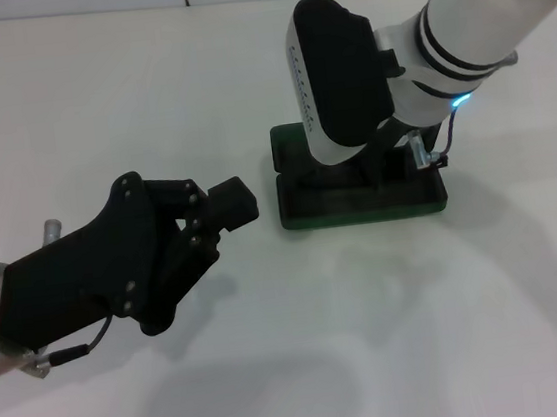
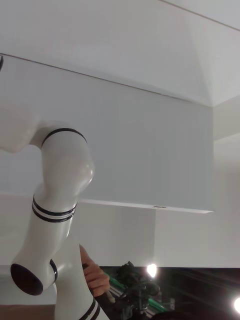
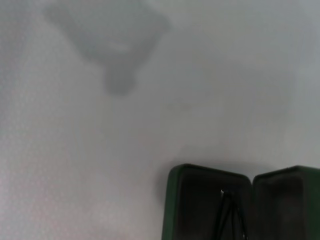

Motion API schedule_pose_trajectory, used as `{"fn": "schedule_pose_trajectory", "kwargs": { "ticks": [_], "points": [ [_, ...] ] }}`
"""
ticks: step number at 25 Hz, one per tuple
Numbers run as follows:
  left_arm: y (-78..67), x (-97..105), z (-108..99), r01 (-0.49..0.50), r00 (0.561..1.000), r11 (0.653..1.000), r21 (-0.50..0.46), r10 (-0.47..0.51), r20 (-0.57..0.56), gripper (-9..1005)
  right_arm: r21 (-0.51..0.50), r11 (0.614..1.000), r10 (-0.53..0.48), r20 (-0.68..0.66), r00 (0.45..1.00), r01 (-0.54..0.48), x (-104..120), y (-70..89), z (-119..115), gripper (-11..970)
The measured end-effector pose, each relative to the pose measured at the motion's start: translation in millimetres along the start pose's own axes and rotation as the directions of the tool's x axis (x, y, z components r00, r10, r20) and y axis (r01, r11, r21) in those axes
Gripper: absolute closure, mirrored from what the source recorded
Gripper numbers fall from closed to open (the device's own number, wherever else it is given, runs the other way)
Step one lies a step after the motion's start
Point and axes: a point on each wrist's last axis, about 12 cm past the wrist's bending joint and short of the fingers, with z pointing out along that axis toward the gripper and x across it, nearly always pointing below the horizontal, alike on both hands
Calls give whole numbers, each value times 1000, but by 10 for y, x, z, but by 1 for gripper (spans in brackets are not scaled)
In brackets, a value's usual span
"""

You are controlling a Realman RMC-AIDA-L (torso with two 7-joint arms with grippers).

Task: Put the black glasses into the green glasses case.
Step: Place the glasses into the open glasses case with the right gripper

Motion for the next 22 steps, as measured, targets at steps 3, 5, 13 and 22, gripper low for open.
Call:
{"fn": "schedule_pose_trajectory", "kwargs": {
  "ticks": [3, 5, 13, 22],
  "points": [
    [-4, 6, -6, 2, 1000, 1000, -4, -2, 1, 954, 6, 1000, -6, 0, 1000, 6, -8, -3, -9, 866],
    [-3, 7, -11, 2, 1000, 1000, -9, -2, 4, 954, 5, 1000, -7, -1, 1000, 7, -8, -1, -9, 866],
    [-10, 9, -21, 1, 1000, 1000, -17, -1, 8, 953, 1, 1000, -14, -6, 1000, 14, -5, 22, 7, 866],
    [-18, 20, -15, 6, 1000, 1000, -19, -6, 11, 953, 21, 1000, 13, 9, 1000, -13, -10, -2, 5, 810]
  ]
}}
